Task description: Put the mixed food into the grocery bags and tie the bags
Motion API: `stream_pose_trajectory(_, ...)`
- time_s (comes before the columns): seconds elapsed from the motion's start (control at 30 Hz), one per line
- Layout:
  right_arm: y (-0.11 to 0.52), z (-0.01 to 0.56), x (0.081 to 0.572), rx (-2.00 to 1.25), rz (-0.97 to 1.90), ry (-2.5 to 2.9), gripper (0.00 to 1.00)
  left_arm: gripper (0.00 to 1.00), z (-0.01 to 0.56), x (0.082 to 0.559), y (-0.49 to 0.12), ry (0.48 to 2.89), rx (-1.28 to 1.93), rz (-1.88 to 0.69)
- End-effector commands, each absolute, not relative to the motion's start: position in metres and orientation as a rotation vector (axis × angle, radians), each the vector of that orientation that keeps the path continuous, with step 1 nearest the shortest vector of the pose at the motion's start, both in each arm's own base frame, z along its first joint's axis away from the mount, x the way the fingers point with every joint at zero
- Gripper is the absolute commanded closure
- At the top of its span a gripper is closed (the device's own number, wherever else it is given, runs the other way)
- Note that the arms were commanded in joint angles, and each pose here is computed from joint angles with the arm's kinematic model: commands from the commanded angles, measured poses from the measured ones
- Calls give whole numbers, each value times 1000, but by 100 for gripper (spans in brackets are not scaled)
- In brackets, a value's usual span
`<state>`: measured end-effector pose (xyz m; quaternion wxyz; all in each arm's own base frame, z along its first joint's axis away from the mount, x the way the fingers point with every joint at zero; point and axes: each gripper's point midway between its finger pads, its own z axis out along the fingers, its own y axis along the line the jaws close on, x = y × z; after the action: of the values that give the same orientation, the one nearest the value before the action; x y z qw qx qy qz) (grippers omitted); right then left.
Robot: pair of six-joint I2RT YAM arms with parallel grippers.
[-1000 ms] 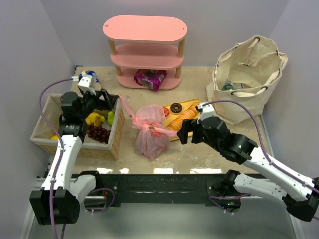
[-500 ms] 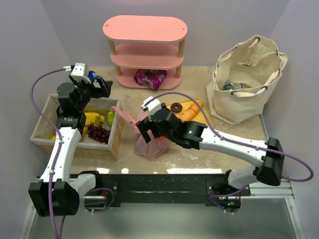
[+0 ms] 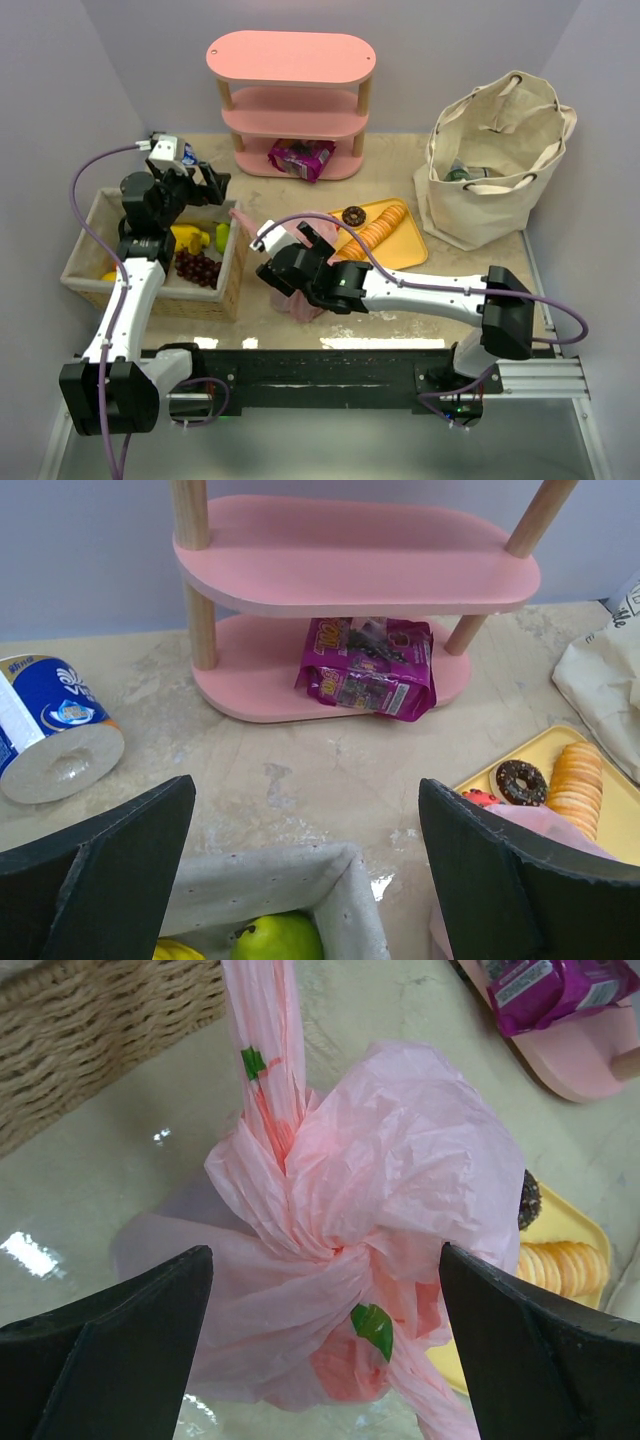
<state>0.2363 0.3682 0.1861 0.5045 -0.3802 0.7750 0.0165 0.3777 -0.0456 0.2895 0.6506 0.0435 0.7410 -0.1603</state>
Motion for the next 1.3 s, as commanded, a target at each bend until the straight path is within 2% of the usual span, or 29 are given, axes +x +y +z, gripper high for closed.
stream_pose_trajectory(0.0,365,199,257,-801,-94,1804,1,1,303,375,-50,1624,134,-374)
stream_pose_trajectory(0.23,363,183,267,-801,-166,1845,1,2,303,374,-53,1623,135,-391)
stream_pose_trajectory(0.33,367,173,264,-806,-56,1910,12,2,304,373,-53,1619,137,-394)
stream_pose_trajectory(0.37,370,171,261,-816,-16,1925,30,2,304,373,-53,1617,137,-394)
stream_pose_trajectory(0.4,372,173,258,-821,9,1929,41,2,304,373,-53,1618,135,-394)
stream_pose_trajectory(0.43,374,177,257,-822,30,1930,56,2,304,373,-53,1619,135,-393)
stream_pose_trajectory(0.47,374,191,256,-805,61,1926,89,2,304,373,-53,1617,137,-394)
stream_pose_trajectory(0.5,377,201,254,-803,91,1920,99,2,303,373,-53,1619,134,-396)
stream_pose_trajectory(0.63,370,280,267,-711,190,1846,100,2,302,373,-54,1621,138,-398)
stream_pose_trajectory(0.73,335,360,299,-565,216,1762,100,2,302,373,-55,1620,137,-404)
stream_pose_trajectory(0.87,260,477,334,-358,91,1565,100,2,303,373,-55,1615,140,-408)
stream_pose_trajectory(0.97,197,527,356,-204,-27,1475,100,2,300,373,-56,1622,136,-411)
stream_pose_trajectory(1.1,118,563,384,-43,-190,1411,100,2,298,374,-56,1628,135,-419)
stream_pose_trajectory(1.27,35,568,419,98,-353,1412,100,2,297,375,-58,1630,137,-429)
